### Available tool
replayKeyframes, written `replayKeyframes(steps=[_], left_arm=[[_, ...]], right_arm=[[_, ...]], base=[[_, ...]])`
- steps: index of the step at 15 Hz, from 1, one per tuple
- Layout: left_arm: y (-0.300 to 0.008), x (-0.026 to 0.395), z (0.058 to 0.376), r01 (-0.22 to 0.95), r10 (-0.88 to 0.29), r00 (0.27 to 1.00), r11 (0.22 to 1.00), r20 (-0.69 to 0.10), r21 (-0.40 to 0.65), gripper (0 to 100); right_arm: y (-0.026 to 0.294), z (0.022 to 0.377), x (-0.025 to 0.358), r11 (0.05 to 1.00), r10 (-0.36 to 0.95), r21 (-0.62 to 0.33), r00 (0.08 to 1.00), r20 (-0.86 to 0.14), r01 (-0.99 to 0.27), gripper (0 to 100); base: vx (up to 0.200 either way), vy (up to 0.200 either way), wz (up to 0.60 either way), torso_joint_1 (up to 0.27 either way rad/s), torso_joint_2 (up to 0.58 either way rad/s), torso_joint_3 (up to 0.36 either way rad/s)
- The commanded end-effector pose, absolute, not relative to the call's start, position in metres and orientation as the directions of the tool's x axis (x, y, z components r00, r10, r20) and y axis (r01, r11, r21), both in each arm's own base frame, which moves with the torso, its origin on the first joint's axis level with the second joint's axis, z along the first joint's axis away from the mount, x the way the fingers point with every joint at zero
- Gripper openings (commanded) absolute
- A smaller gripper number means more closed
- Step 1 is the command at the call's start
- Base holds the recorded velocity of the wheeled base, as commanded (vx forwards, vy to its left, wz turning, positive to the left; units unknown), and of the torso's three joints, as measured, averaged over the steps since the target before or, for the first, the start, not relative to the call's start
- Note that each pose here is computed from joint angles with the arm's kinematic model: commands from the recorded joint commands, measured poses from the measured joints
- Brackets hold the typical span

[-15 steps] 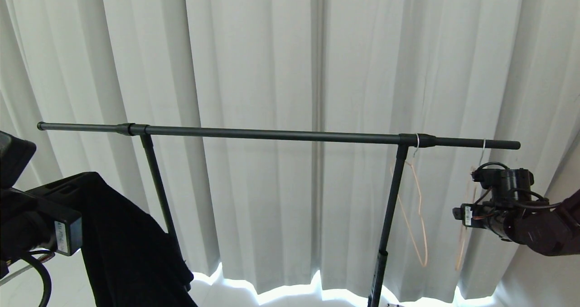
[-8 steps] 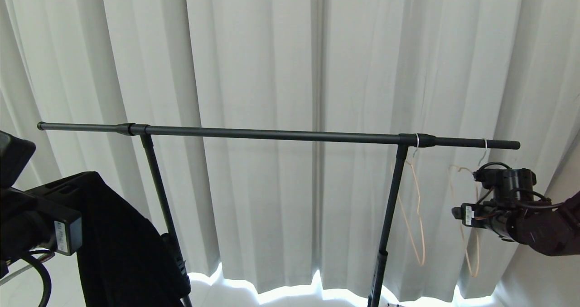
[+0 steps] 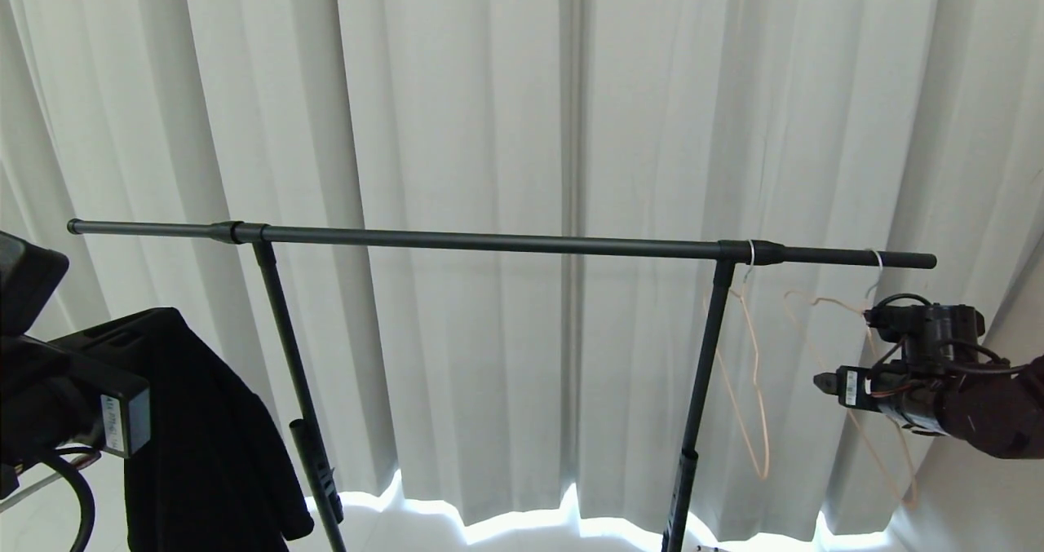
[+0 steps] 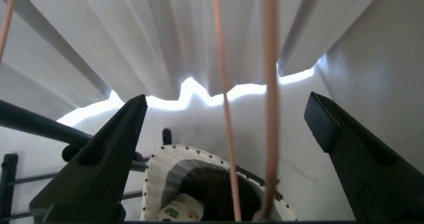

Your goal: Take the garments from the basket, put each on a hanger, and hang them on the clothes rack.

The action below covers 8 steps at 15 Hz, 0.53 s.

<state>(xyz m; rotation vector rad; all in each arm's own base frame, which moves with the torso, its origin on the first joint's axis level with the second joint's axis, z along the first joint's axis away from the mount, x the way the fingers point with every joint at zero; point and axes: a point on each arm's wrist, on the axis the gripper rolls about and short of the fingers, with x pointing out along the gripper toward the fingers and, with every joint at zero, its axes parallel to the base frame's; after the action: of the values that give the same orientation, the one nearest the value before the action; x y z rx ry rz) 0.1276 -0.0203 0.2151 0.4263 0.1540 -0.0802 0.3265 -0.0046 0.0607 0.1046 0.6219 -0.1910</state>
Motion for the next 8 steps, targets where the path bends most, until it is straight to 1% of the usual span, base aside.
replayKeyframes(steps=[1, 5, 8], left_arm=[[-0.0204, 0.1279, 0.2154, 0.109, -0.045, 0.985, 0.907, -0.165, 0.406, 0], [-0.0204, 0.1283, 0.2152, 0.115, -0.045, 0.985, 0.892, -0.166, 0.438, 0], [-0.0205, 0.1284, 0.2166, 0.114, -0.045, 0.986, 0.889, -0.162, 0.444, 0]], right_arm=[[-0.0126, 0.0604, 0.3255, 0.973, -0.159, 0.041, 0.791, -0.59, 0.227, 100], [-0.0115, 0.0589, 0.3165, 0.981, -0.105, 0.067, 0.787, -0.608, 0.183, 100], [-0.0123, 0.058, 0.3167, 0.983, -0.097, 0.065, 0.786, -0.61, 0.172, 100]], base=[[0.0, 0.0, 0.0, 0.0, 0.0, 0.0], [0.0, 0.0, 0.0, 0.0, 0.0, 0.0], [0.0, 0.0, 0.0, 0.0, 0.0, 0.0]])
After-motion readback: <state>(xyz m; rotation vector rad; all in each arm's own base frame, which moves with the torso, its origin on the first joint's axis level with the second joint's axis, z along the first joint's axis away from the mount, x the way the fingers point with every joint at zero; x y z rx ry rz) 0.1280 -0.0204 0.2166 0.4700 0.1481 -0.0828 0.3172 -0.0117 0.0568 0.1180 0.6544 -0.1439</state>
